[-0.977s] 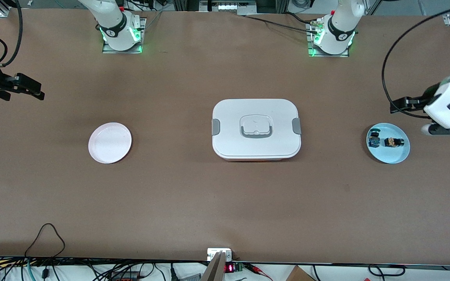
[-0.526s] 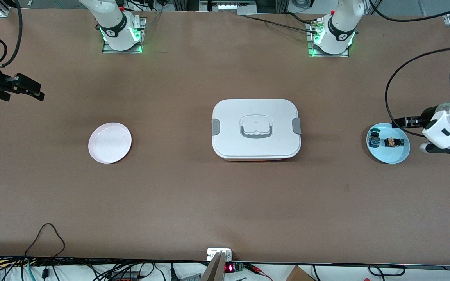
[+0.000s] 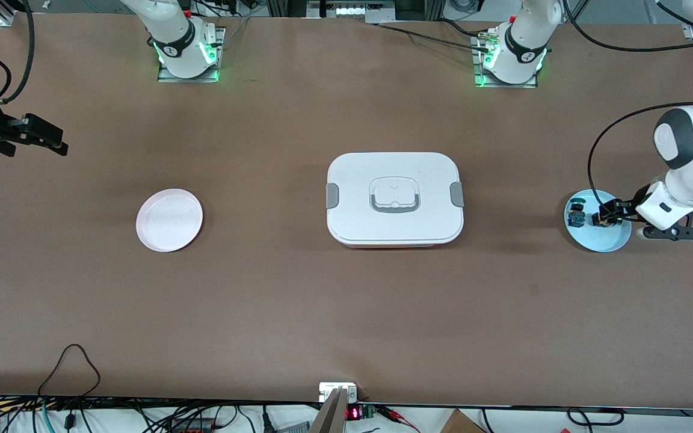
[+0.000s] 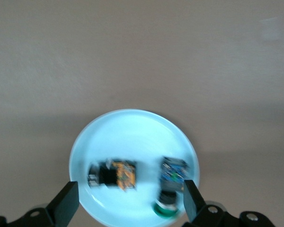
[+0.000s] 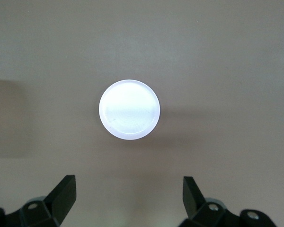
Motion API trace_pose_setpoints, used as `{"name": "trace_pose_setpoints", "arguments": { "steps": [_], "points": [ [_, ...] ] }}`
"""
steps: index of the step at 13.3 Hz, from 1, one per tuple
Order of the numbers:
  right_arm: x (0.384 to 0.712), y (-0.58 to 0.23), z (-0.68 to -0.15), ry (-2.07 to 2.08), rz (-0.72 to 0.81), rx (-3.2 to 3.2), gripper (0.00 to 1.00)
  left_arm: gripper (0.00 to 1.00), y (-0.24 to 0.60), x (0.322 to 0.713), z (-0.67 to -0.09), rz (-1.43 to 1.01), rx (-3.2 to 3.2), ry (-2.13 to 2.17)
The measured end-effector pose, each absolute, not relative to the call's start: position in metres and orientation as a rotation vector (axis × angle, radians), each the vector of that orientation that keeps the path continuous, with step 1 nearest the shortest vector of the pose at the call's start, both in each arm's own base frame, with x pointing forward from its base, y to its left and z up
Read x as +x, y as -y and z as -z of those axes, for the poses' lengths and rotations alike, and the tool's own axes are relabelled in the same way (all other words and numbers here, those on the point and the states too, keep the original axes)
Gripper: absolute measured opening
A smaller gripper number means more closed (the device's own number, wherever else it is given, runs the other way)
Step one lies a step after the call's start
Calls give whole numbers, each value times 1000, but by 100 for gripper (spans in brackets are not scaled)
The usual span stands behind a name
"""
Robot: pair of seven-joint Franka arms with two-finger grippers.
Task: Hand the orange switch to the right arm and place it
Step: 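Move the left gripper down over the orange switch in the blue dish, then close the left gripper on the orange switch and lift it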
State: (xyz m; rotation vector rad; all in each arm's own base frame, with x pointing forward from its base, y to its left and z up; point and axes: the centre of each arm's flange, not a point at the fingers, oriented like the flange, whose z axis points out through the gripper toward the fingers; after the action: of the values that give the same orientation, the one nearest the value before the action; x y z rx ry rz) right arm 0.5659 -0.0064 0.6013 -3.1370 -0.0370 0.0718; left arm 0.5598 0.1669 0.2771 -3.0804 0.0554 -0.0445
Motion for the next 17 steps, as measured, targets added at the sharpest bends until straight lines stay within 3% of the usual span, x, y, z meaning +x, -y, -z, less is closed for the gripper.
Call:
{"name": "trace_pose_setpoints", "arguments": {
  "steps": [5, 17],
  "points": [
    [566, 6, -601, 37, -70, -3137, 100, 97, -187, 544, -216, 97, -3084, -69],
    [566, 6, -602, 39, -67, -3137, 100, 98, -199, 526, -186, 27, -3105, -56]
  ]
}}
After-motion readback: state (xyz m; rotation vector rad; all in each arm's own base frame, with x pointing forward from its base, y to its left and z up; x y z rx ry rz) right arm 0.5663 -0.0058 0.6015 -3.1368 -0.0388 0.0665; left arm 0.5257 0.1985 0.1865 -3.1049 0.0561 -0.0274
